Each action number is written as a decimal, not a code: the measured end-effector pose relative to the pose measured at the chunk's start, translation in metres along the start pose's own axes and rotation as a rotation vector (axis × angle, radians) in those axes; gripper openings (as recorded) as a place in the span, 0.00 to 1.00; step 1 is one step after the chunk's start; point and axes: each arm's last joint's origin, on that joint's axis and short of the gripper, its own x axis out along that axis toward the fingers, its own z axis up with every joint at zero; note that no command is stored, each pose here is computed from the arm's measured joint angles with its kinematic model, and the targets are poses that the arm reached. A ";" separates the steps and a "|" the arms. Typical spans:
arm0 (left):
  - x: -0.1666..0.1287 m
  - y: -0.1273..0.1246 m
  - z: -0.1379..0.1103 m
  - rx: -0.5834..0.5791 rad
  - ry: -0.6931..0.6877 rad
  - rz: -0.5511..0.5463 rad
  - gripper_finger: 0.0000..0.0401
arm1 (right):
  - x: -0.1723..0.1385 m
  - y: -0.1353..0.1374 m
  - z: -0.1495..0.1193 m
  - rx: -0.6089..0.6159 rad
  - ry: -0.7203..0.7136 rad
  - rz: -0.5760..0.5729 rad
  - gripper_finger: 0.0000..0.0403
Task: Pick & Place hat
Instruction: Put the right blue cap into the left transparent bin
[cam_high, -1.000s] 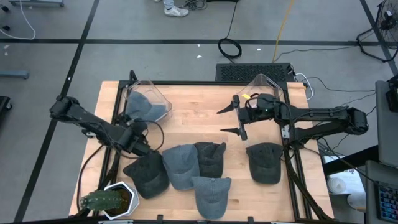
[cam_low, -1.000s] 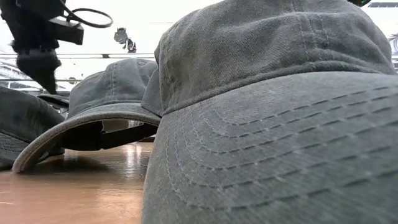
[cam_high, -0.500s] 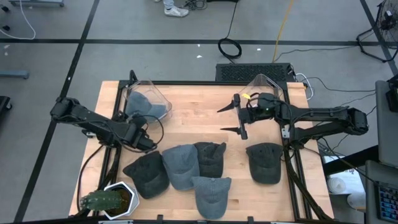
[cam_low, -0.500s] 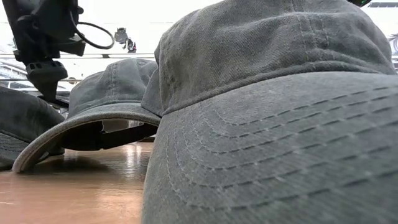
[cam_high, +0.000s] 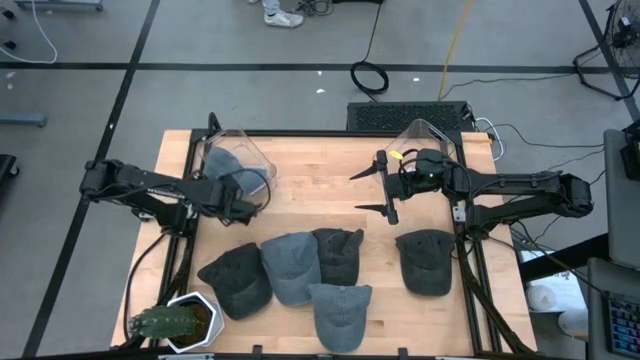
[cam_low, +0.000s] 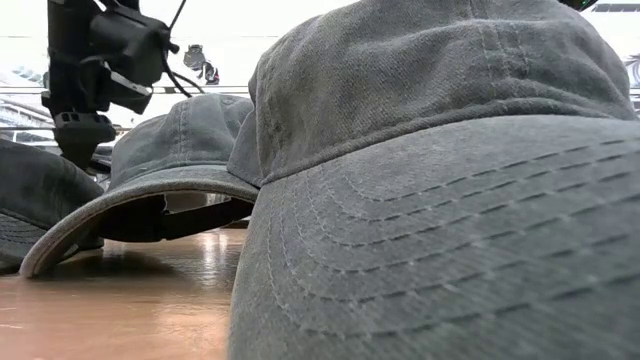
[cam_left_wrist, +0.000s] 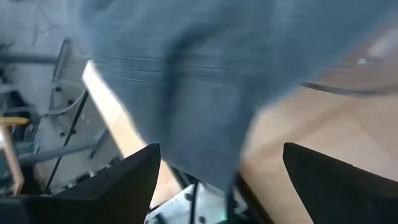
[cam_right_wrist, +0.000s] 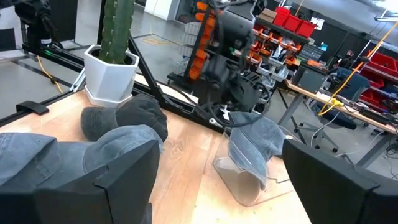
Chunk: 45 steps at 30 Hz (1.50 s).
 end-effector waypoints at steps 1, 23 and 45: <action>0.001 0.002 0.002 -0.008 0.004 0.013 0.87 | 0.000 0.000 0.000 0.000 0.000 0.000 0.82; 0.010 0.010 0.018 0.088 -0.061 0.061 0.03 | 0.000 0.000 0.000 0.002 0.002 -0.002 0.82; 0.003 0.052 0.021 -0.285 0.315 -0.328 0.02 | -0.001 -0.003 -0.001 0.001 0.000 -0.015 0.82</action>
